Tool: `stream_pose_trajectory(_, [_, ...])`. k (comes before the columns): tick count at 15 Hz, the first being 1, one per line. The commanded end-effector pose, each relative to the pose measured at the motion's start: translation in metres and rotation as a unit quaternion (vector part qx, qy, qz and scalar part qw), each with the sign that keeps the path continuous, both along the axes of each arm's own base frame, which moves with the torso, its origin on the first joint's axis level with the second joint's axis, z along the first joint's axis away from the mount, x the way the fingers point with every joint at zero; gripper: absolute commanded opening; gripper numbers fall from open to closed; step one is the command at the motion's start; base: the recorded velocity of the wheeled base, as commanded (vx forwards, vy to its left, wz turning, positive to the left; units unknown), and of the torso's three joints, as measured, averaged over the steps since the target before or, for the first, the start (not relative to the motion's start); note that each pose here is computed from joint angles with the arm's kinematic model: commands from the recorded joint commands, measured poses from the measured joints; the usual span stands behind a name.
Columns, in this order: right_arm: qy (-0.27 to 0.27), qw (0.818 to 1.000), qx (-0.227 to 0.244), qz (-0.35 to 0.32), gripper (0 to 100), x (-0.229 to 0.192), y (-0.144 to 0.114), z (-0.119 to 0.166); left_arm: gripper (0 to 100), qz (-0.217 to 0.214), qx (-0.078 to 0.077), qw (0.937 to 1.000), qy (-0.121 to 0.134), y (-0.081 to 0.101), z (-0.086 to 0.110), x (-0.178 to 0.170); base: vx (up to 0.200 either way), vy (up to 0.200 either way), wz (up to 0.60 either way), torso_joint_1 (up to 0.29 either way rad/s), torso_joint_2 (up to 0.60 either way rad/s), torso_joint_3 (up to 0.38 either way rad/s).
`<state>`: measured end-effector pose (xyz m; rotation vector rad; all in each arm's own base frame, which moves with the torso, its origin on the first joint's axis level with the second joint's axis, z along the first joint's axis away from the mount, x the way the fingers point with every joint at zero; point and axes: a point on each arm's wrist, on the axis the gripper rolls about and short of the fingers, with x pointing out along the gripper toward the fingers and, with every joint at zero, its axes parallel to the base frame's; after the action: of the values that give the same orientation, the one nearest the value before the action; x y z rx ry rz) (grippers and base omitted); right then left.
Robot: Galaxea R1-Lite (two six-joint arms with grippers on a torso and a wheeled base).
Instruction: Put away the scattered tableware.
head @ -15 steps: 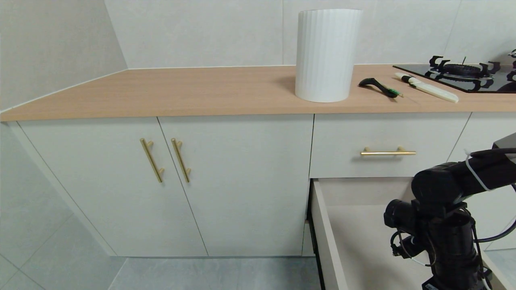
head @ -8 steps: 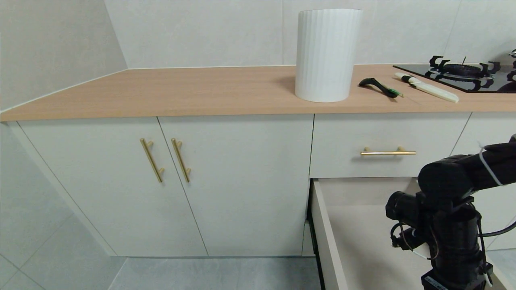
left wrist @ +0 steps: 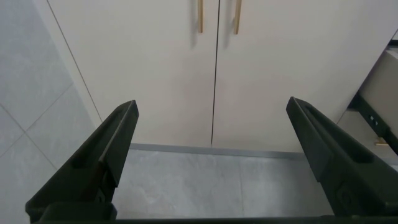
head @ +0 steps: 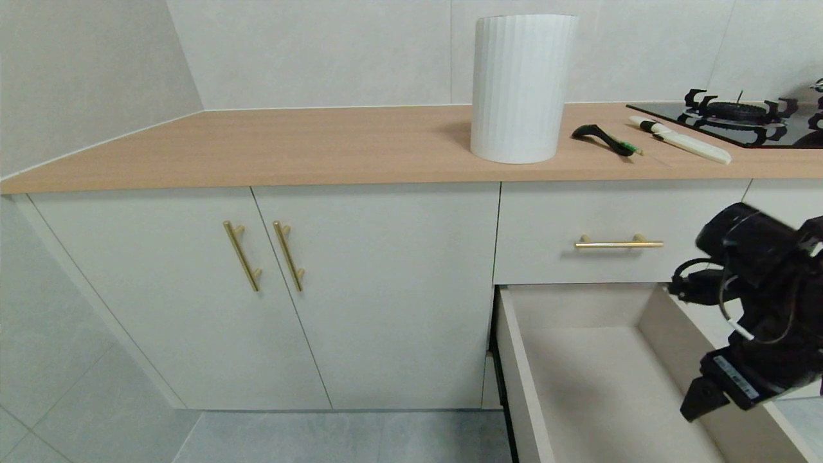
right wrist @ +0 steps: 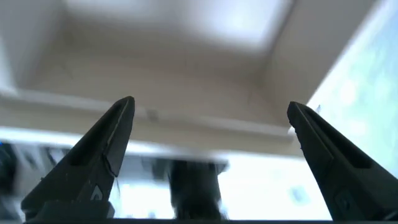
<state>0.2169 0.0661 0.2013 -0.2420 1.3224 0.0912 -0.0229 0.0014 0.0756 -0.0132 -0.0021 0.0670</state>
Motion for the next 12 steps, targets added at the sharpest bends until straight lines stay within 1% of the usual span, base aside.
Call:
stream_pose_trajectory(1, [-0.12, 0.992, 0.037, -0.023, 100, -0.022, -0.017, 0.039, 100, 0.0, 0.0, 1.0, 0.0, 0.0, 0.0, 0.0, 0.0, 0.0, 0.0, 0.0, 0.0, 0.0])
stream_pose_trajectory(2, [-0.153, 0.987, 0.049, -0.025, 100, -0.03, -0.02, 0.048, 100, 0.0, 0.0, 1.0, 0.0, 0.0, 0.0, 0.0, 0.0, 0.0, 0.0, 0.0, 0.0, 0.0])
stream_pose_trajectory(3, [-0.155, 0.986, 0.05, -0.025, 100, -0.031, -0.02, 0.049, 100, 0.0, 0.0, 1.0, 0.0, 0.0, 0.0, 0.0, 0.0, 0.0, 0.0, 0.0, 0.0, 0.0])
stream_pose_trajectory(4, [-0.182, 0.981, 0.06, -0.022, 100, -0.044, -0.023, 0.059, 100, 0.0, 0.0, 1.0, 0.0, 0.0, 0.0, 0.0, 0.0, 0.0, 0.0, 0.0, 0.0, 0.0])
stream_pose_trajectory(5, [-0.196, 0.978, 0.063, -0.021, 100, -0.046, -0.024, 0.062, 100, 0.0, 0.0, 1.0, 0.0, 0.0, 0.0, 0.0, 0.0, 0.0, 0.0, 0.0, 0.0, 0.0])
stream_pose_trajectory(6, [-0.224, 0.972, 0.072, -0.021, 100, -0.05, -0.025, 0.067, 100, 0.0, 0.0, 1.0, 0.0, 0.0, 0.0, 0.0, 0.0, 0.0, 0.0, 0.0, 0.0, 0.0])
stream_pose_trajectory(8, [-0.262, 0.961, 0.082, -0.021, 100, -0.054, -0.026, 0.07, 100, 0.0, 0.0, 1.0, 0.0, 0.0, 0.0, 0.0, 0.0, 0.0, 0.0, 0.0, 0.0, 0.0])
stream_pose_trajectory(10, [-0.28, 0.956, 0.086, -0.019, 100, -0.06, -0.028, 0.071, 100, 0.0, 0.0, 1.0, 0.0, 0.0, 0.0, 0.0, 0.0, 0.0, 0.0, 0.005, -0.18, -0.171])
stream_pose_trajectory(12, [-0.282, 0.955, 0.087, -0.018, 100, -0.062, -0.028, 0.072, 100, 0.0, 0.0, 1.0, 0.0, 0.0, 0.0, 0.0, 0.0, 0.0, 0.0, 0.024, -0.18, -0.317])
